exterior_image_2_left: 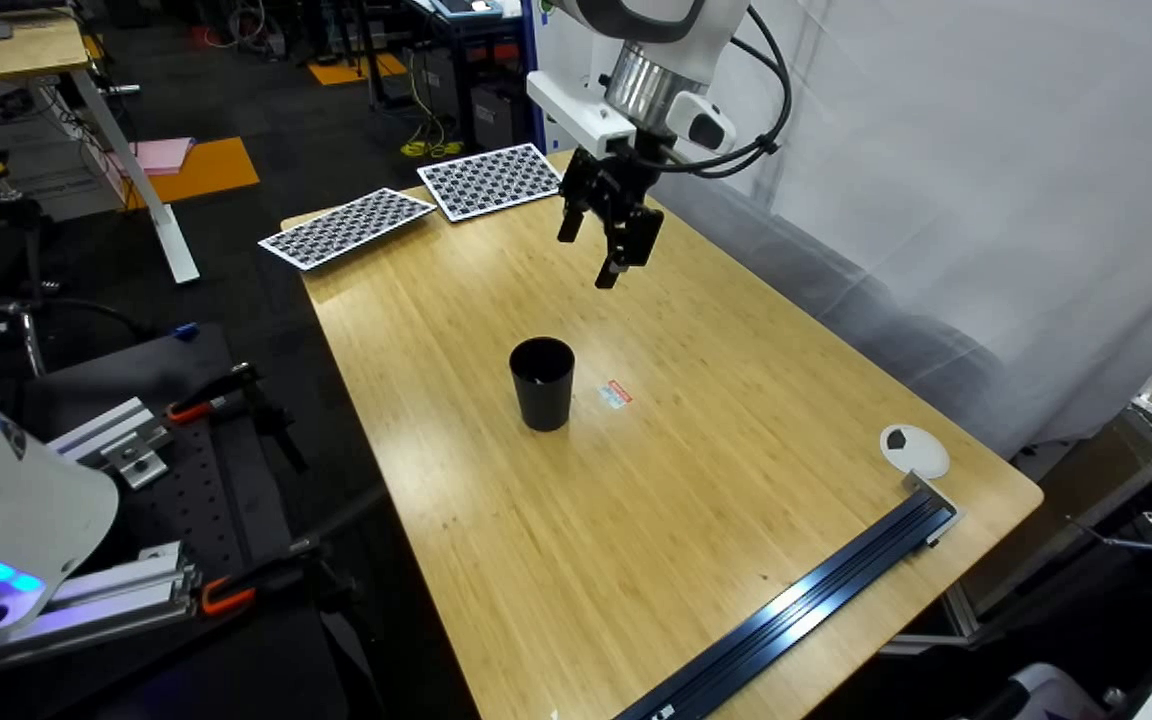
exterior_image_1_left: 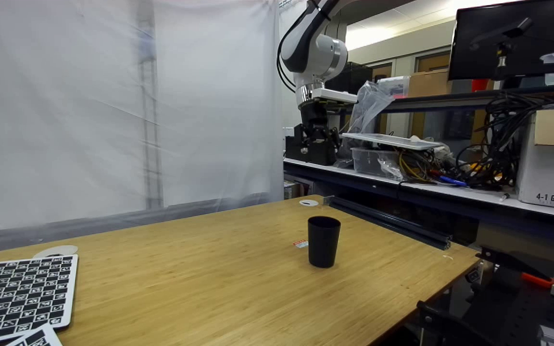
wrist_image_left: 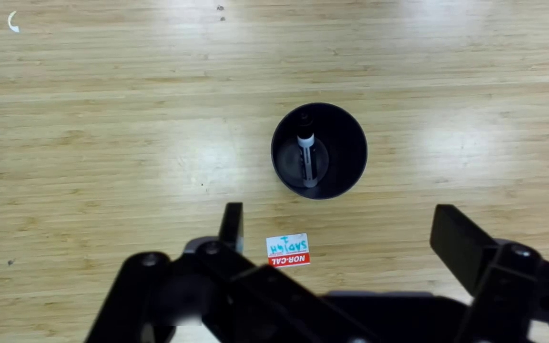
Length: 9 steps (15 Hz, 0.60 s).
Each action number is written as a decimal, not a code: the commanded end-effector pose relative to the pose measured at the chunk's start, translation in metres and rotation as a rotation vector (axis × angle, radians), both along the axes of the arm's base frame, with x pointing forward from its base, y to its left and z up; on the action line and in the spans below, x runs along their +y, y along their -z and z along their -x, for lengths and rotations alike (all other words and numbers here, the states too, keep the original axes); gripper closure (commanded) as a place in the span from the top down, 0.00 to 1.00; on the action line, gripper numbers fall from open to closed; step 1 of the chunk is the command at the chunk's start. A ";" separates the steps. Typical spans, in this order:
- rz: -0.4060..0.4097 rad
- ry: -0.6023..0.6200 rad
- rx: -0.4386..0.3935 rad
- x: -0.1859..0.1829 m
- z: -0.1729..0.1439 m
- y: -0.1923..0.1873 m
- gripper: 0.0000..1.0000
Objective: Take the marker out of the cup and put it on the table
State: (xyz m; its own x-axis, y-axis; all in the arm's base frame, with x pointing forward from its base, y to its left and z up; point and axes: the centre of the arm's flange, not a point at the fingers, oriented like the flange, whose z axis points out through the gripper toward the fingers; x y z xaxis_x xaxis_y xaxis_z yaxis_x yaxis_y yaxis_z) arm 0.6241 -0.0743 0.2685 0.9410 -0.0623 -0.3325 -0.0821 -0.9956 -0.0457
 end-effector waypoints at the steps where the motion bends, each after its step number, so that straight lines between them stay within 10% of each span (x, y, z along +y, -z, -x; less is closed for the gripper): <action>1: 0.002 -0.026 0.007 0.005 0.013 0.009 1.00; 9: -0.030 -0.036 0.081 0.018 0.060 0.069 1.00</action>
State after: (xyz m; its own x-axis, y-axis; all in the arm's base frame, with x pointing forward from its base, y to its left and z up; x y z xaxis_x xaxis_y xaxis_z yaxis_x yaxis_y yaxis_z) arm 0.5819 -0.0573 0.2087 0.9051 -0.0325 -0.4239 -0.0627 -0.9964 -0.0576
